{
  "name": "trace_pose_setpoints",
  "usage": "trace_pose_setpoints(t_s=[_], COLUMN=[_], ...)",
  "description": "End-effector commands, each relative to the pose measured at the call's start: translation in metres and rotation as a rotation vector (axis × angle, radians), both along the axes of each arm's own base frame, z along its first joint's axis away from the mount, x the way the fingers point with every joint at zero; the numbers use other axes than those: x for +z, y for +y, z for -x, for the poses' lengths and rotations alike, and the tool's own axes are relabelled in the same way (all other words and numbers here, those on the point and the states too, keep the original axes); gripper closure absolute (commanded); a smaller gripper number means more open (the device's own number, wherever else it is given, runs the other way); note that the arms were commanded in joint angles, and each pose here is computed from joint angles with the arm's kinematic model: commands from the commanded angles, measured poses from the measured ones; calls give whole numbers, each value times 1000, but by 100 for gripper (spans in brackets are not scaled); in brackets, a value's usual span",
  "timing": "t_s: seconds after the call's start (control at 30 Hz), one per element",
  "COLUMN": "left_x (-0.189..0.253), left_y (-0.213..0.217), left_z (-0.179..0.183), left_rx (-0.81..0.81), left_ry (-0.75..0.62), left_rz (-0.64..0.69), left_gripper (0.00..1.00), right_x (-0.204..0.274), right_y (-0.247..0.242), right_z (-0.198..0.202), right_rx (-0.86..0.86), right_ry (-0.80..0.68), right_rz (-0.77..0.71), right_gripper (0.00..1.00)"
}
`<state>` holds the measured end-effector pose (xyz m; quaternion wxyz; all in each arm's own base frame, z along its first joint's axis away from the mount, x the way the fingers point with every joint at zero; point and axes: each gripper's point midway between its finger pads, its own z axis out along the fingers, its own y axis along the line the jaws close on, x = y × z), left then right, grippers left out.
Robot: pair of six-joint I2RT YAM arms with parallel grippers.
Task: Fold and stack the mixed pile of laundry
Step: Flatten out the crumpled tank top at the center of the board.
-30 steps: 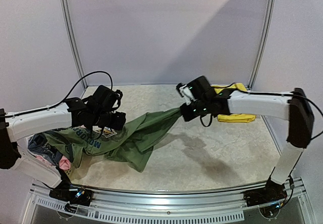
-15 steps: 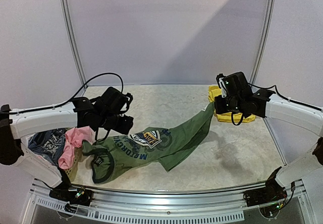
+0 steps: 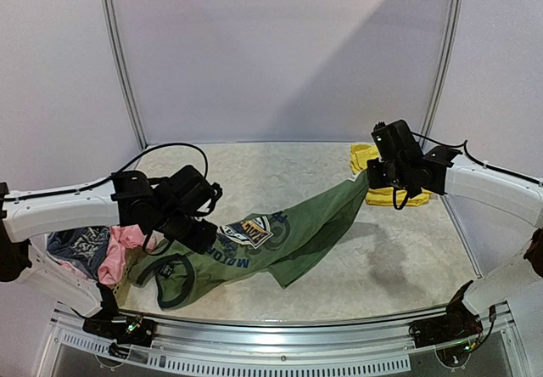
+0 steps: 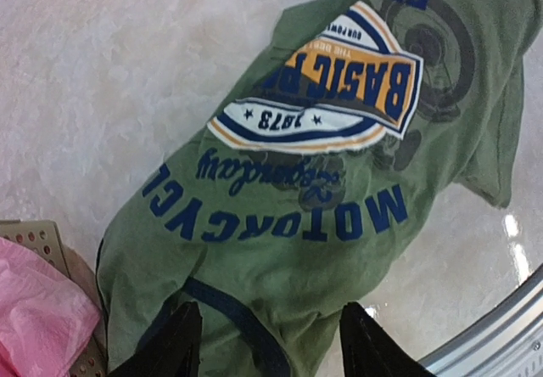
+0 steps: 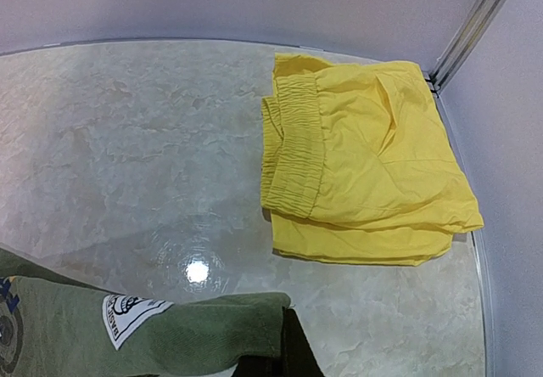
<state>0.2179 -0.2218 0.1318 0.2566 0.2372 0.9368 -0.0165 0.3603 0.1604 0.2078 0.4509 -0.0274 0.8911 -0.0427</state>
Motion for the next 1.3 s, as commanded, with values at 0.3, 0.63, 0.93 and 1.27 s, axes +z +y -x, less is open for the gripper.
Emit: trace_pose_setpoints(t_s=[0.3,0.63,0.93,1.27], left_x=[-54,-79,-99,-118], left_y=[-2,-7,-18,-19], left_z=[56,74,97,93], left_rx=[-71,-118,-196,-204], left_ry=[213,283,342,327], left_rz=[-105,-200,-257,-321], left_gripper=[49,43,39,46], right_x=[28,40,33,31], right_y=[-39,-65,-64,-64], right_z=[19,46,47,51], right_rx=[-132,-182,-180,-171], right_ry=[-80,-137,-120,-110], right_rz=[13,-35,-40,-44], right_gripper=[100,100,100,100])
